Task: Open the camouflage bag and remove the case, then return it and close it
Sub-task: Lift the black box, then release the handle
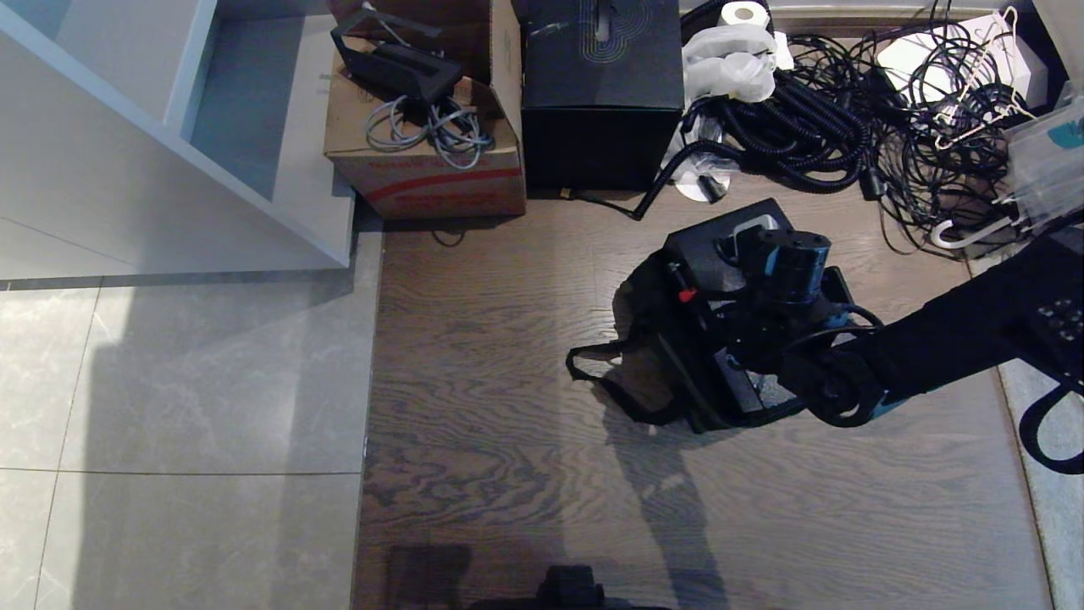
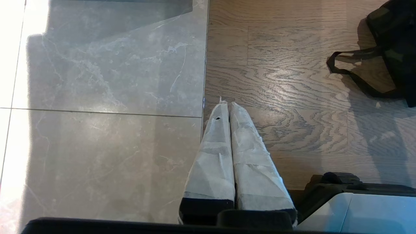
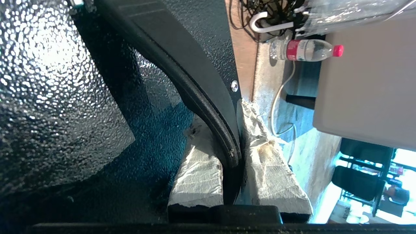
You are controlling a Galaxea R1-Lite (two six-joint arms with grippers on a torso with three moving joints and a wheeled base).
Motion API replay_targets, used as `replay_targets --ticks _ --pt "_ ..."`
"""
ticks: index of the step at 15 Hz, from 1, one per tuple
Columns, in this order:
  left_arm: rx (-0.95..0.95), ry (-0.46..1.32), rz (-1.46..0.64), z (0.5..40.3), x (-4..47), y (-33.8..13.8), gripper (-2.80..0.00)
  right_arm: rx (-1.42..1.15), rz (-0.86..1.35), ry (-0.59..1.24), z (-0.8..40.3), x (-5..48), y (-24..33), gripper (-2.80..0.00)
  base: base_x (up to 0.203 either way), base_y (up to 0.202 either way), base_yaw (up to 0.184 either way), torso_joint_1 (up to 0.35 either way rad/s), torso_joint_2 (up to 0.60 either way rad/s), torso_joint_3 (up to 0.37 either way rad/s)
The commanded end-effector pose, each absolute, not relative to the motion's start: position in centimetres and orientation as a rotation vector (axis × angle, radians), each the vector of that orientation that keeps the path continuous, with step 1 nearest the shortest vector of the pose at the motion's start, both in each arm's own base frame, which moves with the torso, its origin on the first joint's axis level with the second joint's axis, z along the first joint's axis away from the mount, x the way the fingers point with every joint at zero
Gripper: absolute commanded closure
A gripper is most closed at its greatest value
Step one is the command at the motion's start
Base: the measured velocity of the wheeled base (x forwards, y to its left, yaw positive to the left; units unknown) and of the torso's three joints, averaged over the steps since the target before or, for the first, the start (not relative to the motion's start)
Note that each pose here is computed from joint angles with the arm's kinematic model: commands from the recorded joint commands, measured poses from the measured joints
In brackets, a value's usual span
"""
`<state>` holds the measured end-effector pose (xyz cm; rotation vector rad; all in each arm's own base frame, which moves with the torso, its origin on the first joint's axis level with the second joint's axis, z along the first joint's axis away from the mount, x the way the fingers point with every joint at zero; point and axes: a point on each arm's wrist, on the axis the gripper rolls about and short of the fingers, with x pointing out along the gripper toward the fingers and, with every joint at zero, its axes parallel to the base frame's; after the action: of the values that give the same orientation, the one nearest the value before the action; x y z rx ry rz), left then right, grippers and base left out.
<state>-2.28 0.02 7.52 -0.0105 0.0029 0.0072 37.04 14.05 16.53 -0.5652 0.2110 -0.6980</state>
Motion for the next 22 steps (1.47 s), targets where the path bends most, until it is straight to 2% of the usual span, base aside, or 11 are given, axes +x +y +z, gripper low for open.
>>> replay_targets --ticks 1,9,16,19,22 --pt "-0.011 0.003 0.008 7.5 -2.3 0.0 0.0 -0.541 -0.717 0.188 18.9 36.0 13.3 0.0 0.0 0.0 0.0 0.0 0.0 0.0" --pt "-0.011 0.003 0.008 7.5 -2.3 0.0 0.0 -0.531 -0.792 0.206 22.5 34.6 9.8 0.0 0.0 0.0 0.0 0.0 0.0 0.0" --pt "-0.011 0.003 0.008 7.5 -2.3 0.0 0.0 -0.533 -0.944 0.267 24.9 34.9 4.0 0.0 0.0 0.0 0.0 0.0 0.0 0.0" --pt "-0.011 0.003 0.008 7.5 -2.3 0.0 0.0 -0.539 -1.027 0.313 24.9 36.2 0.8 0.0 0.0 0.0 0.0 0.0 0.0 0.0" --pt "-0.011 0.003 0.008 7.5 -2.3 0.0 0.0 -0.55 -1.08 0.36 22.8 39.2 -1.4 0.0 0.0 0.0 0.0 0.0 0.0 0.0"
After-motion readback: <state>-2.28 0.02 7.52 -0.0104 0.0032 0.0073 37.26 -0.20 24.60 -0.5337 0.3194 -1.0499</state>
